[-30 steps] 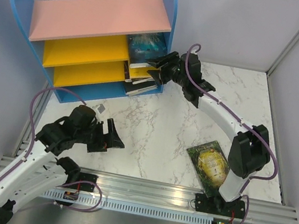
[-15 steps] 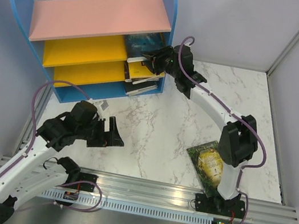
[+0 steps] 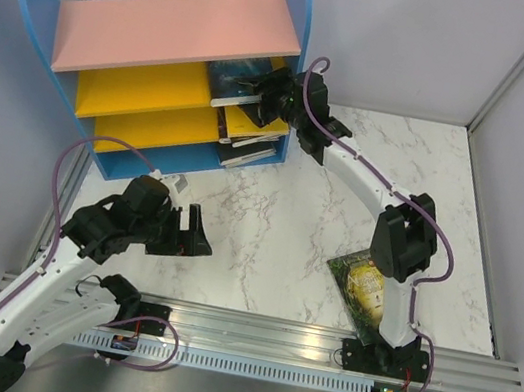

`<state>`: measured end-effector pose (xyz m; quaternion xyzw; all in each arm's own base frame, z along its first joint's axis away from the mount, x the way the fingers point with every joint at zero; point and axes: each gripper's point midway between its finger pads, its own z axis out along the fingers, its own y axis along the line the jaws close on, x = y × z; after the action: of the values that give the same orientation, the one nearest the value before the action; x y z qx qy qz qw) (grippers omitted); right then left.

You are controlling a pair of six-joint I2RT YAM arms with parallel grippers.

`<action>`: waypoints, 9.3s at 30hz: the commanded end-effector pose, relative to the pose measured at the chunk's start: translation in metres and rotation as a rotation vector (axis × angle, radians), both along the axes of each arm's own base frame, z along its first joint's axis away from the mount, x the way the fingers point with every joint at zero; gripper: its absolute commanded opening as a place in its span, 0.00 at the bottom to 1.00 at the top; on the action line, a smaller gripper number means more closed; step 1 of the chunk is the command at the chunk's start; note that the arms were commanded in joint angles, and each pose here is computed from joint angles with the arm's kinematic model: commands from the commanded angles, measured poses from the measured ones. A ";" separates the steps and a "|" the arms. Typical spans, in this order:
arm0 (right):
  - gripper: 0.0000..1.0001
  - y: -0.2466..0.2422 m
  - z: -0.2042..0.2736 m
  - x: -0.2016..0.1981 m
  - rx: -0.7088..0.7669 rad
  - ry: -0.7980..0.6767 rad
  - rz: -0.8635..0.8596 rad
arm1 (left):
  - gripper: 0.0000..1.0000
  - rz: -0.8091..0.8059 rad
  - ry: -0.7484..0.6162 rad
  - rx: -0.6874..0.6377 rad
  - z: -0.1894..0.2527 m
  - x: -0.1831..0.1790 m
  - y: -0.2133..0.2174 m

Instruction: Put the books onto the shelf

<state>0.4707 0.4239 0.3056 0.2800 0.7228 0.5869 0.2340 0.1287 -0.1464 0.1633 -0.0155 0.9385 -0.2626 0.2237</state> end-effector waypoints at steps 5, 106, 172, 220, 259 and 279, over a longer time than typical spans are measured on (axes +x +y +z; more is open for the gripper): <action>0.76 -0.013 0.041 -0.007 0.054 -0.162 -0.020 | 0.95 -0.014 -0.042 0.006 0.010 0.005 0.001; 0.77 -0.239 -0.310 -0.325 -0.496 0.590 0.311 | 0.92 -0.059 0.205 -0.448 -0.144 0.003 -0.156; 0.82 -0.148 -0.024 -0.245 0.256 -0.022 0.297 | 0.02 0.273 -0.208 -0.904 0.133 0.127 -0.095; 0.00 -0.093 0.104 -0.198 0.289 -0.224 0.417 | 1.00 0.541 -0.297 -0.456 0.106 0.045 0.022; 0.70 -0.067 0.022 -0.014 0.051 -0.036 0.134 | 0.99 0.544 -0.291 -0.468 0.099 -0.002 0.046; 0.59 -0.077 0.020 -0.036 0.043 -0.035 0.178 | 0.99 0.539 -0.264 -0.451 0.087 -0.004 0.045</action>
<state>0.4475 0.3543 0.3013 0.2304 0.7334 0.6147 0.1767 0.1270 -0.1046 0.2570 -0.2861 0.7737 -0.4086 0.3906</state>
